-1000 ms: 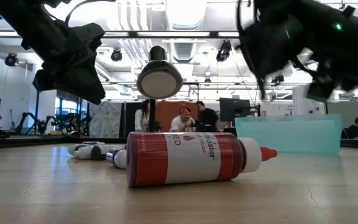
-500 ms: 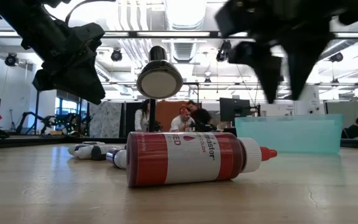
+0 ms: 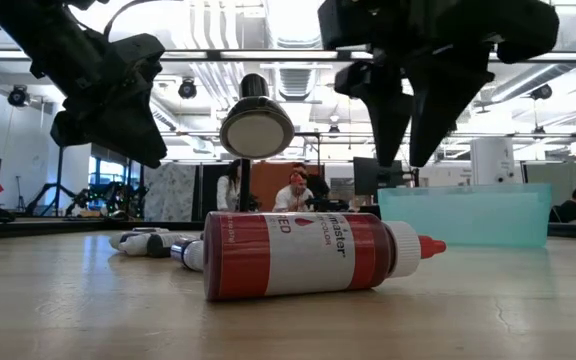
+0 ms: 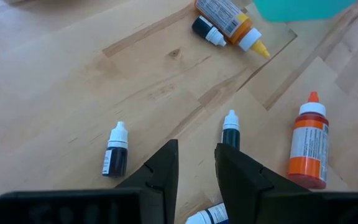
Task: Pick & Place food coloring
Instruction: Adjust the large orange food coloring bottle food in the table, then adjust the large red food coloring bottle in the table
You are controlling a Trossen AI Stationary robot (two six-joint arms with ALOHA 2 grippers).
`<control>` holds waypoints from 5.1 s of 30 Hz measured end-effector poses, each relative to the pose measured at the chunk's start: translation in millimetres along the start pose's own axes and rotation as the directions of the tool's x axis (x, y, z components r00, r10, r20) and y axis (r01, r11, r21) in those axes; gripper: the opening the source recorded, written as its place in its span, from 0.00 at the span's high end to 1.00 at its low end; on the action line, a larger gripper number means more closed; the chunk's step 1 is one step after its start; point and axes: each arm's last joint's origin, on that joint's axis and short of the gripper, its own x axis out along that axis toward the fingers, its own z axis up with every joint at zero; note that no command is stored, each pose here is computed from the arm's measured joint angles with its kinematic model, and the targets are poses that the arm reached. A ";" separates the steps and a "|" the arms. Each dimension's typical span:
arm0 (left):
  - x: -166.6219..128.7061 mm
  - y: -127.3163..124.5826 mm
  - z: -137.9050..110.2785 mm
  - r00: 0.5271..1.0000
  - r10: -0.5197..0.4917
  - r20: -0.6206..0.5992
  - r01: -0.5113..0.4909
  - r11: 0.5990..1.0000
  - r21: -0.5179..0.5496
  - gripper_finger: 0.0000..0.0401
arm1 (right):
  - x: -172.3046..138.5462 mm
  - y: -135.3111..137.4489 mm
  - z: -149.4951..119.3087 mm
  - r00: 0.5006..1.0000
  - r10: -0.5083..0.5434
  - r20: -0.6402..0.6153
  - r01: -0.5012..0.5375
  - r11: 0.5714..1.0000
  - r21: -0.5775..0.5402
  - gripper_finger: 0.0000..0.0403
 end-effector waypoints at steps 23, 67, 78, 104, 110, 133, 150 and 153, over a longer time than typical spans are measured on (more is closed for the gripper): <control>-0.5 -0.4 -0.7 1.000 -0.002 -0.001 0.002 1.000 -0.007 0.80 | 34.2 -11.7 10.0 0.974 0.042 0.222 -0.027 0.997 -0.069 0.51; -0.5 0.0 0.1 0.999 0.014 0.031 -0.014 1.000 -0.019 0.80 | 87.1 -29.5 -11.5 0.922 0.027 0.386 0.004 0.997 -0.078 0.52; -0.6 0.1 0.3 0.999 0.017 0.036 -0.016 1.000 -0.018 0.80 | 88.4 -30.8 -11.5 0.914 0.022 0.405 0.005 0.998 -0.065 0.60; -0.5 0.1 0.5 0.999 0.020 0.042 -0.019 1.000 -0.016 0.80 | 26.0 -45.5 -36.6 0.979 0.196 -0.064 -0.147 0.881 0.449 0.74; -0.5 0.7 1.4 0.997 0.038 0.074 -0.038 0.999 0.000 0.80 | 1.7 -48.8 -43.7 0.887 0.424 -0.180 -0.212 0.723 0.657 0.74; -0.6 0.8 1.6 0.996 0.042 0.083 -0.042 0.999 0.001 0.80 | 28.4 -31.6 -102.6 0.539 0.733 -0.415 0.081 0.445 0.892 0.69; -0.6 0.7 1.4 0.996 0.039 0.078 -0.040 0.999 0.002 0.80 | 26.5 -33.9 -96.0 0.605 0.696 -0.386 0.020 0.472 0.881 0.55; -0.6 0.7 1.5 0.996 0.039 0.078 -0.039 0.999 0.001 0.80 | 19.1 -37.4 -91.3 0.678 0.617 -0.398 0.033 0.516 0.856 0.53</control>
